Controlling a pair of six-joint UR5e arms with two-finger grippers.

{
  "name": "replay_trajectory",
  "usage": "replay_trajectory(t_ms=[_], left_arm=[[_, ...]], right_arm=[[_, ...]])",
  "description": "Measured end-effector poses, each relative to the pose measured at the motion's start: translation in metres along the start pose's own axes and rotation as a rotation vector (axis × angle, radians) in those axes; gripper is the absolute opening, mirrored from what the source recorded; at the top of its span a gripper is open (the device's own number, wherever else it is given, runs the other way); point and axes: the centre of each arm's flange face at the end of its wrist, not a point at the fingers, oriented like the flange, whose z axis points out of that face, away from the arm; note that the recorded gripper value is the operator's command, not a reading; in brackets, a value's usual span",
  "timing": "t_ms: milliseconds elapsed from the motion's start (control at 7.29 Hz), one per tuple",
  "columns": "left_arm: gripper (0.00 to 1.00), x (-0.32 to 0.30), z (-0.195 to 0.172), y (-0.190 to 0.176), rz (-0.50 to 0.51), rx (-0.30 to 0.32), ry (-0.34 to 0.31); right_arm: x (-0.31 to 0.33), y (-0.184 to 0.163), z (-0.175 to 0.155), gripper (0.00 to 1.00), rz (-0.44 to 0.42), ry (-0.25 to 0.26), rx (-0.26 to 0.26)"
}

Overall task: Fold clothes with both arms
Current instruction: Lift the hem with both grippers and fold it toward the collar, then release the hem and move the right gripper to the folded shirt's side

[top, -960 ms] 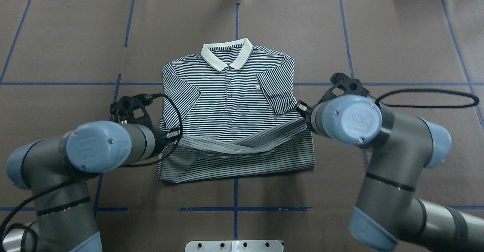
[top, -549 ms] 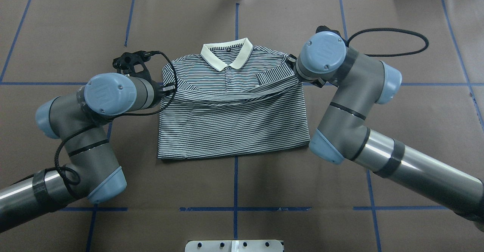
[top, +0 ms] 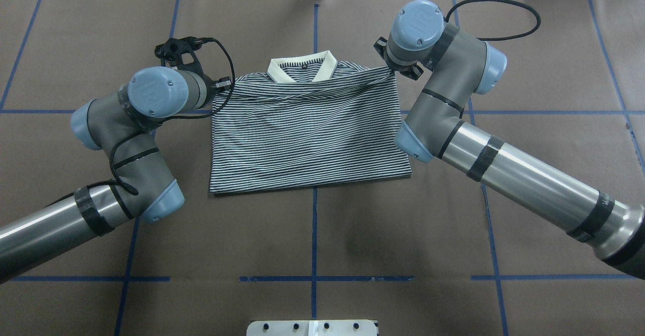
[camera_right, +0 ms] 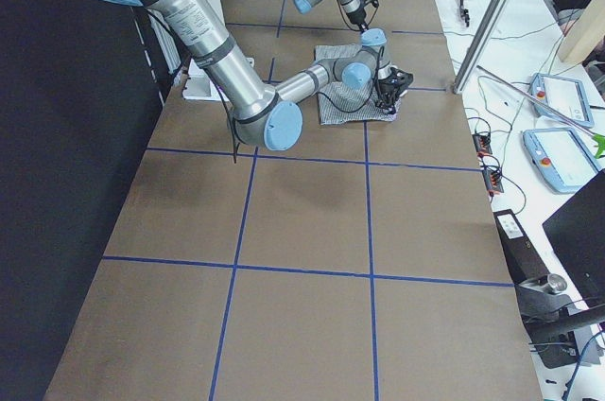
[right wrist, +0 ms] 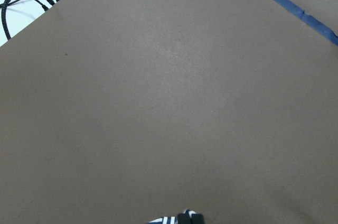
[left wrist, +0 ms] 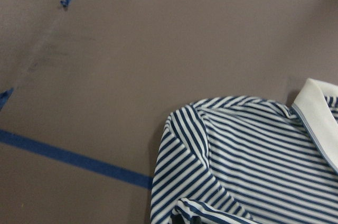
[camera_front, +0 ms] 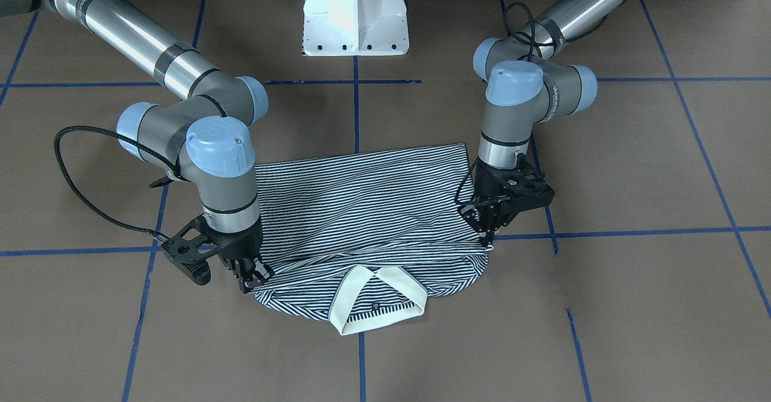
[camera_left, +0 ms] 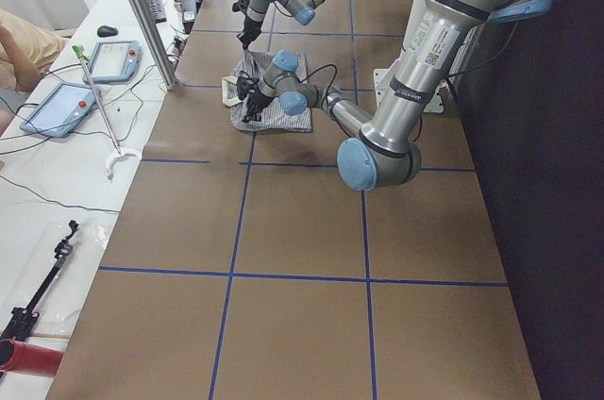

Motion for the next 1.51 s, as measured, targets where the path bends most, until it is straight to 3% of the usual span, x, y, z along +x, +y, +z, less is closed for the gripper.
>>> replay_trajectory(t_ms=[137,274,411,1097,1371,1509], left_arm=[[0.0,0.002,0.007,-0.003,0.003,0.005,0.003],[0.17,0.005,0.01,-0.005,0.003,0.008,0.009],[0.41,0.007,0.011,-0.005,0.004,0.009,0.012],[0.5,0.002,0.011,-0.007,0.007,0.014,0.032],[0.5,-0.011,-0.003,-0.008,0.021,0.021,0.071],[0.5,-0.017,-0.01,-0.008,0.024,0.022,0.081]], right_arm=[[-0.003,-0.002,0.002,0.0,0.0,0.001,-0.001],[-0.005,-0.003,0.004,0.46,-0.001,0.003,-0.001],[-0.007,-0.003,0.007,0.59,-0.003,0.003,-0.001],[-0.007,0.002,0.002,0.66,-0.015,-0.021,-0.013],[0.029,0.012,-0.02,0.71,-0.032,-0.058,-0.069],[0.059,0.033,-0.033,0.74,-0.053,-0.076,-0.105]])
